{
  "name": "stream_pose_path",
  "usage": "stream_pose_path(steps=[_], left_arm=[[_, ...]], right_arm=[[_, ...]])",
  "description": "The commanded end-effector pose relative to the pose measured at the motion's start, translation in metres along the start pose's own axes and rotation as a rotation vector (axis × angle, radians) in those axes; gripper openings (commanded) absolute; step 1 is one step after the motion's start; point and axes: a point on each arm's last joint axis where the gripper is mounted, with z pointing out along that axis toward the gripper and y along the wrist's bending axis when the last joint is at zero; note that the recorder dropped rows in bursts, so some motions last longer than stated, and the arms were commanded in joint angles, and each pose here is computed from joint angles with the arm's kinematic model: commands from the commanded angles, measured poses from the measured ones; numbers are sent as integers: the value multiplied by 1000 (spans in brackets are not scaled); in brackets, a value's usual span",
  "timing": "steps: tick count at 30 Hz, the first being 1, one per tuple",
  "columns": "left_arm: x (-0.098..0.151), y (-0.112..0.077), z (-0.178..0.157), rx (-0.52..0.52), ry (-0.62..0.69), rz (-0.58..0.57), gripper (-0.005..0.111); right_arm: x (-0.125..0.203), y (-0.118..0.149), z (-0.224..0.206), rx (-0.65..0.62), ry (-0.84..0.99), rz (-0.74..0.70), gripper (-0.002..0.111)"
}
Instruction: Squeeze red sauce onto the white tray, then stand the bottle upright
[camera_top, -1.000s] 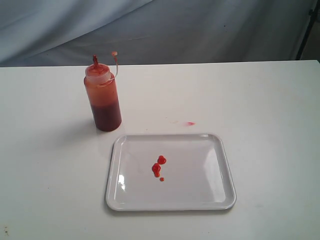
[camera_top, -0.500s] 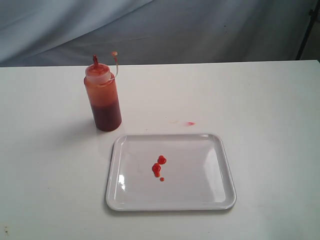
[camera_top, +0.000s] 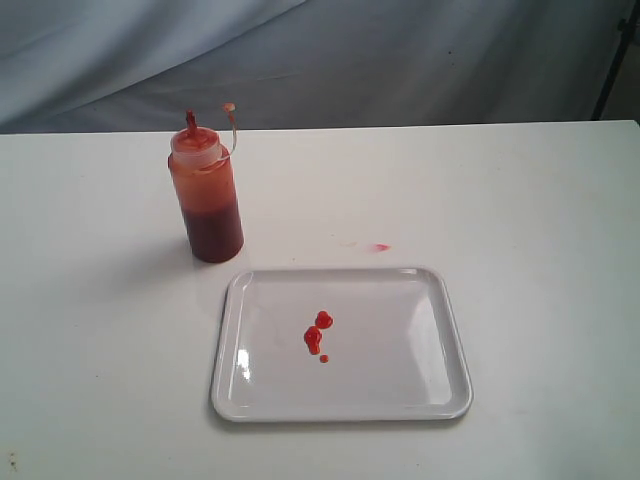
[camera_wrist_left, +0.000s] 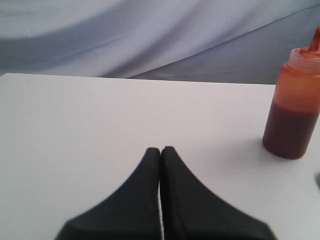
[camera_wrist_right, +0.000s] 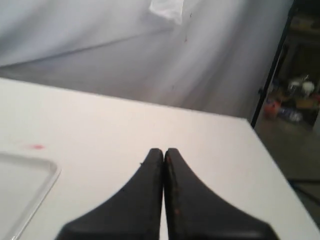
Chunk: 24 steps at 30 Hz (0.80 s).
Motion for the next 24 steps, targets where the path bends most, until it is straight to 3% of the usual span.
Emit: stream_pose_path(steps=[1, 24], left_arm=[[0, -1, 0, 9, -8, -10, 1], [0, -1, 0, 9, -8, -10, 1]], right_arm=[[14, 3, -1, -22, 142, 95, 0], [15, 3, -1, -20, 155, 150, 0]])
